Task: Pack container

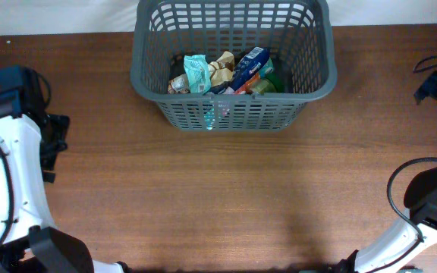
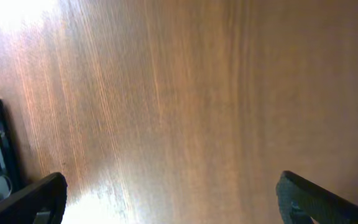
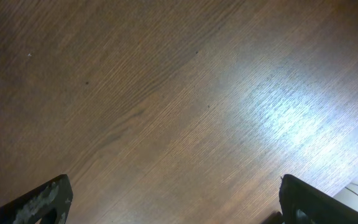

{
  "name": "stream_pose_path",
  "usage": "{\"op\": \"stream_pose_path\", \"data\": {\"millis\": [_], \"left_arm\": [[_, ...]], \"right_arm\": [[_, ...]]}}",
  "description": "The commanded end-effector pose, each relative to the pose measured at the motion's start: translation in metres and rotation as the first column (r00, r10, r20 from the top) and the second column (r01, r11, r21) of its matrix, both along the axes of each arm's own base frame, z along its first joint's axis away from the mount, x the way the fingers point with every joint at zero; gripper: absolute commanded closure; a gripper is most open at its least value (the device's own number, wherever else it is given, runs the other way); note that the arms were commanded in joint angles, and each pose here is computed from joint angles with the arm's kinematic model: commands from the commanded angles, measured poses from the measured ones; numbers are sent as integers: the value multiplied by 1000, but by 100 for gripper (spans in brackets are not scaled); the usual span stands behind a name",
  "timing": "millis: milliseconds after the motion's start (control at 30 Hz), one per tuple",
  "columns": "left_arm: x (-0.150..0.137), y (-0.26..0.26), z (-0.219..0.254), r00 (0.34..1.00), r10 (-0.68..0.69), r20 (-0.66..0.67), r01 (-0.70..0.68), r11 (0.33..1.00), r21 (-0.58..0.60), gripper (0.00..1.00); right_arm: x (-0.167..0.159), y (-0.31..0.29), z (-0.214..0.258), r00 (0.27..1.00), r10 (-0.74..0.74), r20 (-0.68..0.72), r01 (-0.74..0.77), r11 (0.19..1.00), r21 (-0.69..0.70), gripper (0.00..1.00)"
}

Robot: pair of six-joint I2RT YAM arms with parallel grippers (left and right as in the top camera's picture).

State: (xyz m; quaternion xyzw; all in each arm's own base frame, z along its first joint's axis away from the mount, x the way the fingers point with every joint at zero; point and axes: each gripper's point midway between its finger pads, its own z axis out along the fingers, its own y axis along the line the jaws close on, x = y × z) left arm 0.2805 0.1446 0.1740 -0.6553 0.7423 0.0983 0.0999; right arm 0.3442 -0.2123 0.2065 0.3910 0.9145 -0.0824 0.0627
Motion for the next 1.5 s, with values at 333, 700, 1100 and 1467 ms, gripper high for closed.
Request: {"op": "stream_pose_path", "data": {"millis": [333,700,1100,1467], "left_arm": [[0,-3,-26,990,-137,-38,136,990,-28,1],[-1,-3,-26,990,-138,-43,137,990,-31,1],[-1,-3,-26,990,-138,-42,137,990,-30,1],[-1,-3,-26,990,-138,-42,137,990,-30,1]], "right_arm": [[-4,-3,2,1000,-12,-3,12,1000,-15,1],[-4,-3,2,1000,-12,-3,12,1000,-15,1],[-4,-3,2,1000,-12,-3,12,1000,-15,1],[-4,-3,2,1000,-12,-3,12,1000,-15,1]]}}
